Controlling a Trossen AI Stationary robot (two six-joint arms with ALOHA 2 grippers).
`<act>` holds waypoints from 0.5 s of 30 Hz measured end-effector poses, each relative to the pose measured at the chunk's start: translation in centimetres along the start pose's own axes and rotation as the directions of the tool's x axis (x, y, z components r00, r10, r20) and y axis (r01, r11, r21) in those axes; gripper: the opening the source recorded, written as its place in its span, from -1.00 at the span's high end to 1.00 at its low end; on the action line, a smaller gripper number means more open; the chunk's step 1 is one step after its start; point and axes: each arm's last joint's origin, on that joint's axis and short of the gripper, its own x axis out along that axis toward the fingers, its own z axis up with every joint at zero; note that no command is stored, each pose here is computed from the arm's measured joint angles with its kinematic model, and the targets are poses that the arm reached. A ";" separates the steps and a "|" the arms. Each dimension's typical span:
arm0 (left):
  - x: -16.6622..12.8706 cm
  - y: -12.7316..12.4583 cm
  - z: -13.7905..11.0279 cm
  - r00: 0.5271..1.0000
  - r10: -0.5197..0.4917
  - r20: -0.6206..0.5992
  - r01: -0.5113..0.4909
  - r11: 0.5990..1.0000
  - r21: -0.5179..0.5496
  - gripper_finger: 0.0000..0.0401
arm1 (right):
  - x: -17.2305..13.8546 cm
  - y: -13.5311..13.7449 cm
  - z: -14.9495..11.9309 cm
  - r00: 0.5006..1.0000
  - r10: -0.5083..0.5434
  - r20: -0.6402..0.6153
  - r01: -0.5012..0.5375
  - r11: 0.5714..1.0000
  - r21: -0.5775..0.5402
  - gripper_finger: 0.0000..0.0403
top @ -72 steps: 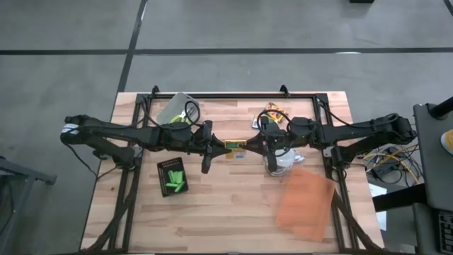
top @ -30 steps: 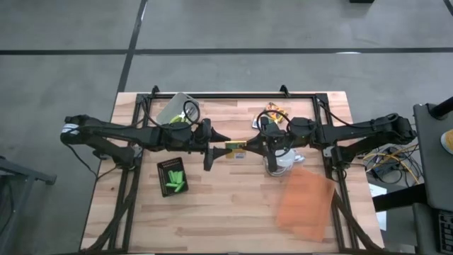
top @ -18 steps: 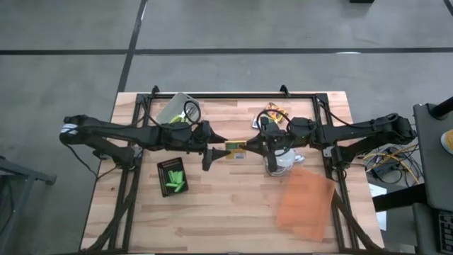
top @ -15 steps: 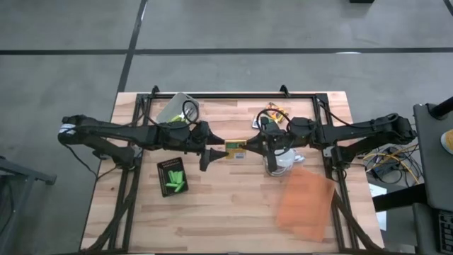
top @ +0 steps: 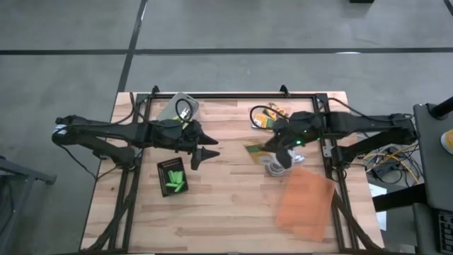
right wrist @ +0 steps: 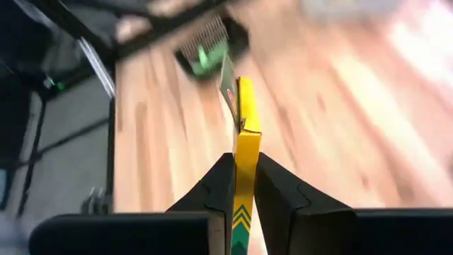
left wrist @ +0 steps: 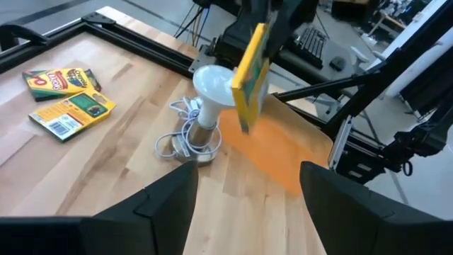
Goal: Pick & Place School Supplies
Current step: Put the yellow yellow crayon box into the orange bin
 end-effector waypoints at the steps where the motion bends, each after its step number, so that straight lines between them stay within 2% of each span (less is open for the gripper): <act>1: 0.0 0.0 0.0 1.000 0.002 -0.003 -0.002 1.000 0.005 -0.26 | -0.8 0.2 0.1 0.998 -0.018 -0.054 0.020 0.999 0.031 0.81; 4: 0.3 0.1 -0.2 1.000 0.022 -0.007 -0.021 0.999 0.028 -0.26 | -3.2 1.2 0.1 0.979 -0.029 -0.202 0.051 0.993 0.103 0.81; 7: 0.6 0.3 -0.4 0.999 0.048 -0.009 -0.048 0.998 0.032 -0.26 | -5.1 2.5 0.2 0.960 0.023 -0.279 0.027 0.984 0.174 0.81; 10: 1.0 0.5 -0.8 0.997 0.066 -0.026 -0.064 0.997 0.048 -0.26 | -6.8 3.4 -0.3 0.931 0.023 -0.365 0.071 0.967 0.244 0.81; 15: 1.4 1.0 -1.7 0.996 0.074 -0.042 -0.072 0.996 0.046 -0.26 | -8.8 3.7 -2.5 0.834 -0.084 -0.545 0.297 0.901 0.316 0.81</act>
